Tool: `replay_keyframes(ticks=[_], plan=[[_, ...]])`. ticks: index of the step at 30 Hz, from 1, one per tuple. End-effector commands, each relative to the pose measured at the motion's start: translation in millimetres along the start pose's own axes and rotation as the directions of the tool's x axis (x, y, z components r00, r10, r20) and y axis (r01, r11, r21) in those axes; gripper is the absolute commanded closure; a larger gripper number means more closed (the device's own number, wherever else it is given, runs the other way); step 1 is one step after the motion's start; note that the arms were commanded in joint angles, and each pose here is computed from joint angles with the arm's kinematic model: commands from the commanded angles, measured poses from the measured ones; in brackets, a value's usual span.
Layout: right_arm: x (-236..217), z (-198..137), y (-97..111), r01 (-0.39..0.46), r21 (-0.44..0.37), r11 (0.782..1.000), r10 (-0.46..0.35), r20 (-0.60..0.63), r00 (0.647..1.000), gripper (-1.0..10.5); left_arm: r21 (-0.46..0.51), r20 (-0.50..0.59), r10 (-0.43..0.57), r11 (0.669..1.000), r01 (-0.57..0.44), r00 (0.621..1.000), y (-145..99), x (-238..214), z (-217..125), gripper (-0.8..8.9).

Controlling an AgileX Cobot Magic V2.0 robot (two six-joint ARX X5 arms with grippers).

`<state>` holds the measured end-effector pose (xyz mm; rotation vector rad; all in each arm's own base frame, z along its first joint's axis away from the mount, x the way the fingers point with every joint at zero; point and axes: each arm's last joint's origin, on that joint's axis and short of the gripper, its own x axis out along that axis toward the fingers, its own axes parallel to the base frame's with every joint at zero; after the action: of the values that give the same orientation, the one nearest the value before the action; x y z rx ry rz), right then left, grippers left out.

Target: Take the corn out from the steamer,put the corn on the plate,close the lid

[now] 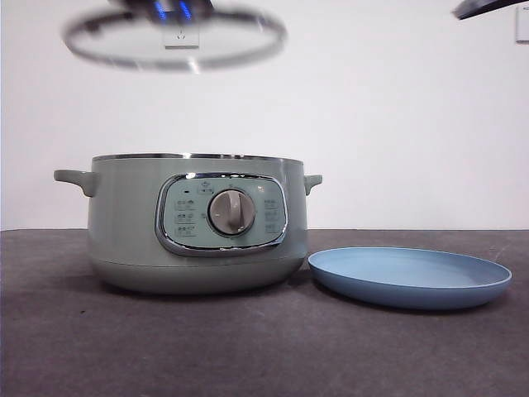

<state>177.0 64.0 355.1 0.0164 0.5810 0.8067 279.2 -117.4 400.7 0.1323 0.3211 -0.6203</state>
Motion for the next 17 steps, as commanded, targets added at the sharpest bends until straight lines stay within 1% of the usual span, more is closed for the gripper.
replay_keyframes(ticks=[1,3,5,8,12,17], plan=[[11.4,7.5,-2.9,-0.016,0.055,0.998,0.014,0.031,0.999,2.9,0.016,0.113,0.031,0.999,-0.033,0.993,-1.5,-45.6,20.8,8.22],[23.0,12.1,-4.5,-0.033,0.07,0.997,0.029,0.045,0.999,2.9,0.014,0.128,0.048,0.999,-0.051,0.991,-3.1,-69.4,23.3,8.22],[37.6,16.3,-4.8,-0.033,0.084,0.996,0.028,0.054,0.998,2.9,0.012,0.136,0.064,0.998,-0.067,0.989,-5.7,-91.6,23.7,8.22],[65.2,21.3,-1.6,-0.032,0.077,0.997,0.028,0.047,0.999,2.9,0.024,0.132,0.082,0.996,-0.086,0.988,-12.1,-124.4,20.7,8.22],[102.8,31.9,5.9,-0.023,0.07,0.997,0.024,-0.008,1.0,2.9,0.025,0.116,0.089,0.995,-0.092,0.989,-22.6,-157.8,13.6,8.22],[153.7,56.1,20.4,-0.017,0.04,0.999,0.02,-0.069,0.997,2.9,0.026,0.125,0.09,0.995,-0.094,0.988,-33.0,-187.4,6.8,8.22]])
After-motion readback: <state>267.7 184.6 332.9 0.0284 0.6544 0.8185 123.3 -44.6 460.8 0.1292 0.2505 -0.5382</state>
